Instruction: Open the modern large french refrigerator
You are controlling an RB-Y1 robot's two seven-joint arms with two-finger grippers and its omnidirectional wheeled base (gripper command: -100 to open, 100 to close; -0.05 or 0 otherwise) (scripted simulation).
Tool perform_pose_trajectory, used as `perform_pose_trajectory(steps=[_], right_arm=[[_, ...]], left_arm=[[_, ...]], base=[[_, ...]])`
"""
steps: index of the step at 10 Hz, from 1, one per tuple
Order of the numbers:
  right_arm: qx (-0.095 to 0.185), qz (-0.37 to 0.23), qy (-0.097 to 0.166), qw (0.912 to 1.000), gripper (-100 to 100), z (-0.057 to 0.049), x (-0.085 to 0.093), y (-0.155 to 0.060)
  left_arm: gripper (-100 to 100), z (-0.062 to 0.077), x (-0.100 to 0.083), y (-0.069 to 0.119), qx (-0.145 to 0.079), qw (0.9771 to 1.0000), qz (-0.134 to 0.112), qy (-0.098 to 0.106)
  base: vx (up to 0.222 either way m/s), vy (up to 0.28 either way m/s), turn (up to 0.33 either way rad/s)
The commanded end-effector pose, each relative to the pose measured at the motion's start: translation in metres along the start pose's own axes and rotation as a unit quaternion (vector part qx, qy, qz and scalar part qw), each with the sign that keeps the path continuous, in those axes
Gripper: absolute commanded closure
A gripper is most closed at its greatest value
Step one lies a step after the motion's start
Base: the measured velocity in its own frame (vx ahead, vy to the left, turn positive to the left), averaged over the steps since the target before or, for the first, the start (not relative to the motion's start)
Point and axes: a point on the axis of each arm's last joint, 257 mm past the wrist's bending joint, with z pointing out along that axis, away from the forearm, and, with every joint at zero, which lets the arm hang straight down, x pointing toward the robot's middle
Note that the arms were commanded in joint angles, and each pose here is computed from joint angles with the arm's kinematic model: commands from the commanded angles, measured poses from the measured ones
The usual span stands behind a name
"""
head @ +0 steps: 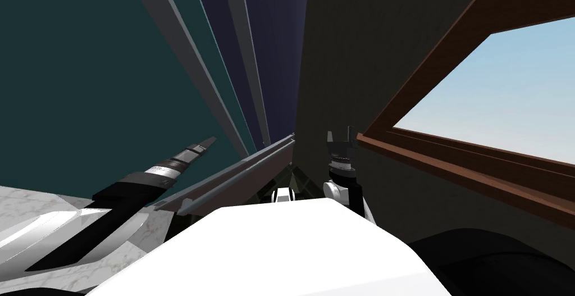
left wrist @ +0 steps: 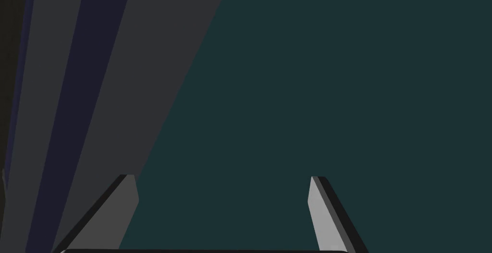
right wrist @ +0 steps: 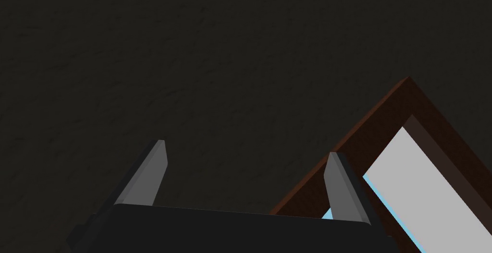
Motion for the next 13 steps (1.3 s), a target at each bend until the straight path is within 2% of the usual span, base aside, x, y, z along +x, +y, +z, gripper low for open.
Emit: perform_pose_trajectory(steps=[1,6,7,8,9,10,11,12,13], right_arm=[[0.0,0.0,0.0,1.0,0,0.0,0.0,0.0],[0.0,0.0,0.0,1.0,0,0.0,0.0,0.0],[0.0,0.0,0.0,1.0,0,0.0,0.0,0.0],[0.0,0.0,0.0,1.0,0,0.0,0.0,0.0],[0.0,0.0,0.0,1.0,0,0.0,0.0,0.0],[0.0,0.0,0.0,1.0,0,0.0,0.0,0.0],[0.0,0.0,0.0,1.0,0,0.0,0.0,0.0],[0.0,0.0,0.0,1.0,0,0.0,0.0,0.0],[0.0,0.0,0.0,1.0,0,0.0,0.0,0.0]], left_arm=[[-100,0.003,-0.005,-0.015,0.008,0.9998,0.02,0.007],[-100,0.003,-0.006,-0.06,0.045,0.9983,0.034,0.013],[-100,0.004,-0.006,-0.055,0.042,0.9985,0.034,0.013],[-100,0.003,-0.011,-0.065,0.045,0.9983,0.034,0.014],[-100,0.004,-0.009,-0.061,0.045,0.9983,0.035,0.014],[100,0.004,-0.01,-0.062,0.044,0.9983,0.034,0.014],[100,0.014,-0.011,-0.061,0.058,0.9976,0.034,0.017],[100,0.015,-0.012,-0.047,0.044,0.9983,0.035,0.016],[100,0.016,-0.012,-0.042,0.039,0.9985,0.035,0.016]], base=[[0.11,-0.035,-0.028],[0.045,-0.024,-0.014],[0.008,-0.009,-0.001],[0.122,-0.003,0.04],[0.077,-0.002,0.013],[0.008,-0.003,-0.004],[-0.196,0.049,-0.239],[-0.237,0.073,-0.335],[-0.124,0.015,-0.13]])
